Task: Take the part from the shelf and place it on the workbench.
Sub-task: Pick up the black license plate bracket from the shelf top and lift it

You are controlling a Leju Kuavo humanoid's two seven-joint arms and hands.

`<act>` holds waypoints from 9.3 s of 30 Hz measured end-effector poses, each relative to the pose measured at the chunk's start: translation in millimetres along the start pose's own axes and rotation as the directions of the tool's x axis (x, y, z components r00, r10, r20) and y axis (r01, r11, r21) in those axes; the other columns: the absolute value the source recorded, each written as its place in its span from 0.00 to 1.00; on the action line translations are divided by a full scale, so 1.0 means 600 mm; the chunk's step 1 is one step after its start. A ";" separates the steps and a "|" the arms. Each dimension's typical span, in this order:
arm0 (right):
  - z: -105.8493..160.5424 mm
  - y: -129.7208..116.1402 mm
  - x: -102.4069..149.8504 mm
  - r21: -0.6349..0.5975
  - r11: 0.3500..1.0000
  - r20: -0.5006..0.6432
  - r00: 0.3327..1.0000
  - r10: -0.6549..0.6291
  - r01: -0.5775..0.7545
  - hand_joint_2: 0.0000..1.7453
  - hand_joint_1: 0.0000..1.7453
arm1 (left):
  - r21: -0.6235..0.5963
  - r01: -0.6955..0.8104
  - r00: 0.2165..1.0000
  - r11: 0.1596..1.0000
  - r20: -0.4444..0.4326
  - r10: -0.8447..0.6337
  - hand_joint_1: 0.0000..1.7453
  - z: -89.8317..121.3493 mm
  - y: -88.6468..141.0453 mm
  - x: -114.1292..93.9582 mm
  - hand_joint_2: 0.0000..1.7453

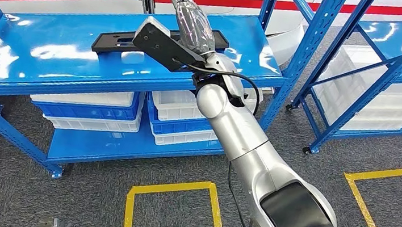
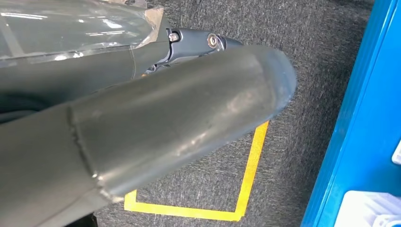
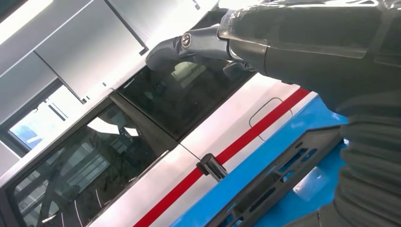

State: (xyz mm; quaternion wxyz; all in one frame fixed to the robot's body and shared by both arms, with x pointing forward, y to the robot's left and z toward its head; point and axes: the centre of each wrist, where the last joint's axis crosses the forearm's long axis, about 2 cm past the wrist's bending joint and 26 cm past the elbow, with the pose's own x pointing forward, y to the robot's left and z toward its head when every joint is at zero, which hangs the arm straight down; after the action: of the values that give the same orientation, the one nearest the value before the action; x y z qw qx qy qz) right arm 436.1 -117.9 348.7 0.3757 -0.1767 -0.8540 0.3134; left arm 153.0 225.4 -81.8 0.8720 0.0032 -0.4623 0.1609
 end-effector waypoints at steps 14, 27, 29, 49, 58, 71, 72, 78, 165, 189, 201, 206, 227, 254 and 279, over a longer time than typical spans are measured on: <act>-0.002 0.011 -0.010 0.005 1.000 0.008 1.000 -0.014 0.014 1.00 0.00 | 0.015 -0.025 1.000 1.000 0.006 0.025 0.00 0.000 0.008 -0.001 0.00; 0.012 0.019 -0.034 0.009 1.000 -0.033 0.999 -0.010 0.010 1.00 0.00 | 0.017 -0.029 1.000 0.999 0.000 0.029 0.00 -0.001 0.007 0.000 0.00; 0.013 0.020 -0.034 0.011 1.000 -0.034 0.999 -0.011 0.012 1.00 0.00 | 0.018 -0.028 1.000 0.999 -0.001 0.028 0.00 -0.001 0.008 0.000 0.00; 0.033 0.025 -0.057 0.019 1.000 -0.074 0.997 0.003 -0.001 1.00 0.00 | 0.012 -0.010 1.000 1.000 -0.015 0.011 0.00 -0.001 0.013 0.000 0.00; 0.031 0.024 -0.055 0.018 1.000 -0.067 0.998 0.002 -0.001 1.00 0.00 | 0.012 -0.008 1.000 1.000 -0.016 0.008 0.00 0.000 0.015 -0.001 0.00; 0.037 0.026 -0.057 0.016 1.000 -0.075 0.997 0.000 0.001 1.00 0.00 | 0.003 0.004 1.000 1.000 -0.016 -0.004 0.00 -0.001 0.021 -0.002 0.00; 0.037 0.025 -0.057 0.013 1.000 -0.074 0.997 0.000 0.001 1.00 0.00 | 0.003 0.004 1.000 1.000 -0.016 -0.004 0.00 0.000 0.021 -0.002 0.00; 0.036 0.019 -0.060 0.006 1.000 -0.075 0.997 0.004 -0.004 1.00 0.00 | 0.002 0.004 1.000 1.000 -0.014 -0.004 0.00 -0.001 0.020 -0.001 0.00; 0.162 0.274 0.064 0.534 0.838 0.182 0.983 0.013 -0.110 1.00 0.00 | 0.185 0.410 0.459 0.893 -0.888 -0.027 0.00 0.102 0.095 -0.107 0.00; 0.182 0.256 -0.066 0.463 0.722 -0.100 0.779 0.619 -0.514 1.00 0.00 | 0.203 0.438 0.517 0.876 -0.854 -0.060 0.00 0.102 0.099 -0.107 0.00; 0.205 0.213 -0.136 0.455 0.726 -0.226 0.721 0.654 -0.516 1.00 1.00 | 0.183 0.444 0.540 0.877 -0.836 -0.098 0.00 0.103 0.100 -0.107 0.00; 0.211 0.211 -0.142 0.449 0.721 -0.203 0.726 0.657 -0.528 1.00 0.99 | 0.197 0.443 0.549 0.875 -0.831 -0.091 0.00 0.103 0.098 -0.108 0.00; 0.191 0.209 -0.108 0.353 0.909 -0.210 0.927 0.309 -0.223 1.00 1.00 | 0.272 0.379 0.738 0.885 -0.666 -0.112 0.00 0.104 0.098 -0.108 0.00; 0.171 0.064 0.011 -0.148 0.989 0.067 0.997 0.039 -0.029 1.00 1.00 | 0.383 0.112 0.980 0.917 -0.195 -0.038 0.00 0.091 0.125 -0.097 1.00; 0.196 -0.013 0.031 -0.226 0.973 0.188 0.982 0.004 0.039 1.00 1.00 | 0.383 0.083 0.925 0.920 -0.373 0.073 0.00 0.089 0.127 -0.095 1.00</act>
State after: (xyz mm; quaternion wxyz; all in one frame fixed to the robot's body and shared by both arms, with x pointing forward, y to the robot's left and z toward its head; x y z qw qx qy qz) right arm 335.1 -161.1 302.8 0.2736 -0.1809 -0.9175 0.2249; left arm 58.6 273.6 -108.3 0.9269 0.1476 -0.2427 0.2454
